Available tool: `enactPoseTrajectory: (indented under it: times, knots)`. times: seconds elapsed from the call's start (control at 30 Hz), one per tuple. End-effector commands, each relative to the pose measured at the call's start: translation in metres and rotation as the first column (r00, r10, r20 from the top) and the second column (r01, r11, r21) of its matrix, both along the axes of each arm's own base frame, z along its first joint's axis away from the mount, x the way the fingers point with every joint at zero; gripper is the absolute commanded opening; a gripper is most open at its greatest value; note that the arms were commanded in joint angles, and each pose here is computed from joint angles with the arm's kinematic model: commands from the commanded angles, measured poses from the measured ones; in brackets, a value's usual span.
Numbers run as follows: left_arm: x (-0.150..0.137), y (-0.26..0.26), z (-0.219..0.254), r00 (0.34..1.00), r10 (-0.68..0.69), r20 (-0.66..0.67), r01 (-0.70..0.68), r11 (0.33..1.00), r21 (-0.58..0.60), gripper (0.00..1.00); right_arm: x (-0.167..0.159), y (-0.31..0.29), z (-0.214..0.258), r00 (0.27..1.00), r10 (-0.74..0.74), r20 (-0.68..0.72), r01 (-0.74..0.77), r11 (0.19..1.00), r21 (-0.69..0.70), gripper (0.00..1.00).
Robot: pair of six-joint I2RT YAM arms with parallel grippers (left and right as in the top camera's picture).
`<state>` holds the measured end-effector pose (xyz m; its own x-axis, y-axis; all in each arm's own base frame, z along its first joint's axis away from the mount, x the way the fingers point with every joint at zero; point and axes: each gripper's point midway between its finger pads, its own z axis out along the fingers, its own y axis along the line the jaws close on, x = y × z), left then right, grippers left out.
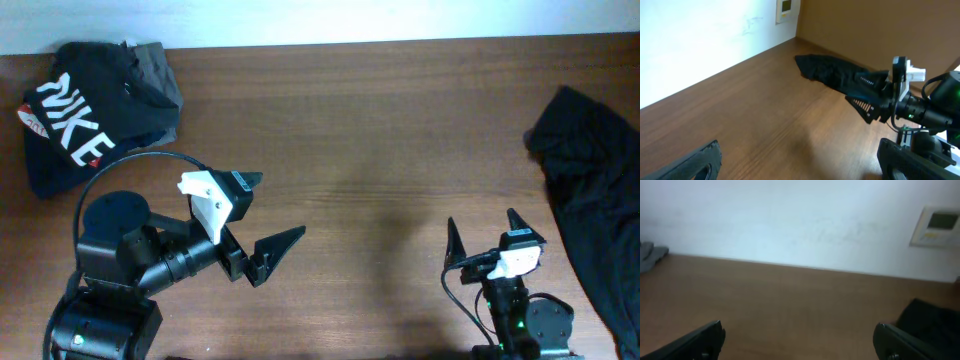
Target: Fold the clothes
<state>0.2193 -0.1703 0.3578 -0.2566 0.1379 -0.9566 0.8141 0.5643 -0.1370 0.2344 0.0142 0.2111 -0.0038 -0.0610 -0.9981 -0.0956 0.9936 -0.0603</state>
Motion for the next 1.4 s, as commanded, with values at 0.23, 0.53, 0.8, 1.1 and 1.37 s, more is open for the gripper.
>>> enactPoseTrajectory:
  times: [0.23, 0.53, 0.8, 1.1, 1.37]
  knots:
    - [-0.001, -0.001, -0.002, 1.000, 0.002, -0.018, -0.002, 1.000, -0.003, 0.99, 0.005, -0.011, 0.008, 0.993, -0.058, 0.107, 0.051, 0.996, 0.068, 0.99]
    - [-0.001, -0.001, -0.002, 1.000, 0.002, -0.018, -0.002, 1.000, -0.003, 0.99, 0.011, -0.011, -0.009, 0.992, -0.060, 0.114, 0.051, 0.996, 0.078, 0.99]
    - [0.000, -0.001, -0.002, 1.000, 0.002, -0.019, -0.002, 1.000, -0.003, 0.99, 0.012, -0.012, -0.047, 0.997, -0.067, -0.044, 0.070, 0.995, 0.075, 0.99]
    - [0.000, -0.001, -0.003, 1.000, 0.002, -0.019, -0.002, 1.000, -0.003, 0.99, 0.012, -0.014, -0.054, 0.995, -0.077, -0.069, 0.082, 0.994, 0.073, 0.99]
    - [0.000, -0.001, -0.002, 1.000, 0.002, -0.019, -0.002, 1.000, -0.003, 0.99, 0.012, -0.014, -0.054, 0.995, -0.077, -0.070, 0.082, 0.994, 0.073, 0.99]
